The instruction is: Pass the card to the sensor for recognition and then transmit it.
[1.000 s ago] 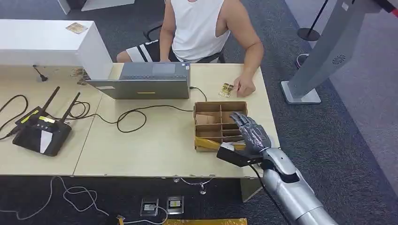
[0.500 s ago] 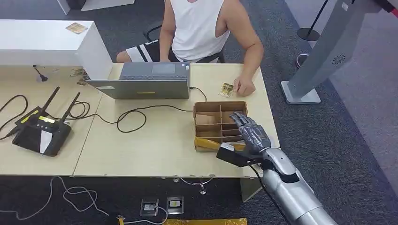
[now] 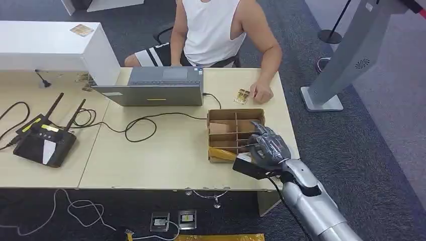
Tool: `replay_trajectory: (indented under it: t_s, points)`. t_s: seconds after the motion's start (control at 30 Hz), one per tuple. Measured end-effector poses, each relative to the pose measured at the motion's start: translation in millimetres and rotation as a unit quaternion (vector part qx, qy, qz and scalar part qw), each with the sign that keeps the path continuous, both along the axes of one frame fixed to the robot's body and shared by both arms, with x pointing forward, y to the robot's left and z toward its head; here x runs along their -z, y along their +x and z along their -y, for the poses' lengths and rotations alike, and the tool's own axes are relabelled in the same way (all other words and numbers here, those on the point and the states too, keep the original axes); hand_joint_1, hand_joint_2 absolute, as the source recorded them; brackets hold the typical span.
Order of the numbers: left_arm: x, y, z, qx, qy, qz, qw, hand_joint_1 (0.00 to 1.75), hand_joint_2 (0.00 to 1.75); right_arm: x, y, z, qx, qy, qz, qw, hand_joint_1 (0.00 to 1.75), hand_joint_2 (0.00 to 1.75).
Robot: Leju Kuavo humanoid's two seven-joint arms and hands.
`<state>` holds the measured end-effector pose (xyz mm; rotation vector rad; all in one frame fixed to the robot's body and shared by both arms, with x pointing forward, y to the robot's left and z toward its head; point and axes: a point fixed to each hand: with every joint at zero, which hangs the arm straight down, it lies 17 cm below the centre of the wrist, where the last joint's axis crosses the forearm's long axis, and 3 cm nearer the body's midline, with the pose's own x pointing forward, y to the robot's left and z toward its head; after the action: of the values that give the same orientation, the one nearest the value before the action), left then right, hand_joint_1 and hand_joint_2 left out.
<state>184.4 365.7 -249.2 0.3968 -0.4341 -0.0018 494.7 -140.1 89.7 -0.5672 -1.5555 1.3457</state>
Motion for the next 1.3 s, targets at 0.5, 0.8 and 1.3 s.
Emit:
replay_trajectory:
  t_s: [0.5, 0.8, 1.3]
  points:
    - [0, -1, -1, -0.002, 0.001, 0.0, 1.0, 0.0, 1.75, 6, -2, 1, -0.002, -0.006, -0.013, 1.0, 1.75, 1.75]
    - [0, -2, -1, -0.003, 0.003, -0.001, 1.0, 0.0, 1.75, 3, 0, 1, 0.0, -0.002, -0.008, 1.0, 1.75, 1.75]
    - [-1, -1, -1, 0.003, 0.006, 0.003, 1.0, 0.0, 1.75, -168, 65, 28, 0.027, 0.042, 0.185, 0.982, 1.75, 1.75]
